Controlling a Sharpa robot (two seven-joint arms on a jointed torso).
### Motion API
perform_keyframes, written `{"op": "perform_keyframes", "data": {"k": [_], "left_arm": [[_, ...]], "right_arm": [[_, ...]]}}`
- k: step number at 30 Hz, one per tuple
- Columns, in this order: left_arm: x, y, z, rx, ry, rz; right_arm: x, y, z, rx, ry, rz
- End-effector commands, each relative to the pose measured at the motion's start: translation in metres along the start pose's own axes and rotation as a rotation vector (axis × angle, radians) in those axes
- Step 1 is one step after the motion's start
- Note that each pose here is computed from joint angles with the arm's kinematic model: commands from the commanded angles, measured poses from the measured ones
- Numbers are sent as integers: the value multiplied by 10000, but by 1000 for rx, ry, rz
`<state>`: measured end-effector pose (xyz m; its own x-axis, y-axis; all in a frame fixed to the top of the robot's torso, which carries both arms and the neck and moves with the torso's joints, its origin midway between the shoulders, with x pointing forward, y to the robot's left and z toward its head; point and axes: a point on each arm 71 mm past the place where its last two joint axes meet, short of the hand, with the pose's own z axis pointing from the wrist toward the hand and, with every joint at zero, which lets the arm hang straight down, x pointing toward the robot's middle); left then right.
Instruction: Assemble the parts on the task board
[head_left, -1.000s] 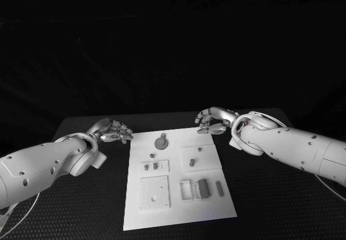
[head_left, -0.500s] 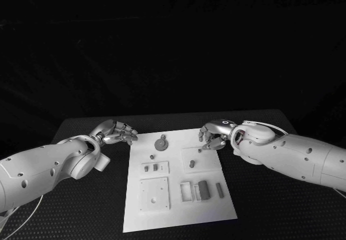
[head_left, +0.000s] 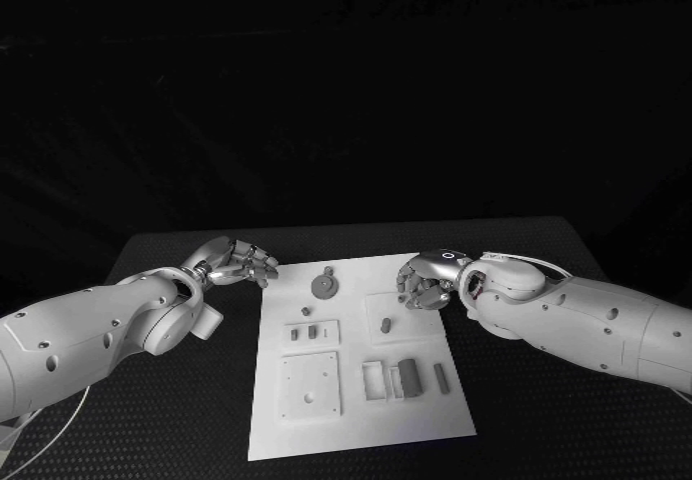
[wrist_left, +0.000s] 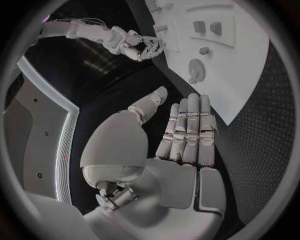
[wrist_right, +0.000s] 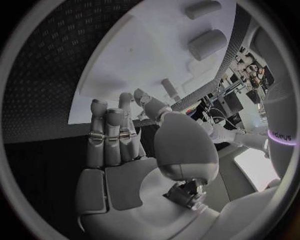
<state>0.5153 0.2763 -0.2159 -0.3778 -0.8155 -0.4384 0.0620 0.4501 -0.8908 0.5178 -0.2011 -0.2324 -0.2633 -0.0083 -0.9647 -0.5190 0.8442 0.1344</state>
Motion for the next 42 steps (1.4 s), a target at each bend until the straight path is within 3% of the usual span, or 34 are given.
{"op": "perform_keyframes", "data": {"k": [1,42], "left_arm": [[9,-20,1,15,11,-13],[5,-2,-1,-6,15,-13]], "right_arm": [[21,24,7,-6,14,-14],[176,128,50,-10,-60,-108]]}}
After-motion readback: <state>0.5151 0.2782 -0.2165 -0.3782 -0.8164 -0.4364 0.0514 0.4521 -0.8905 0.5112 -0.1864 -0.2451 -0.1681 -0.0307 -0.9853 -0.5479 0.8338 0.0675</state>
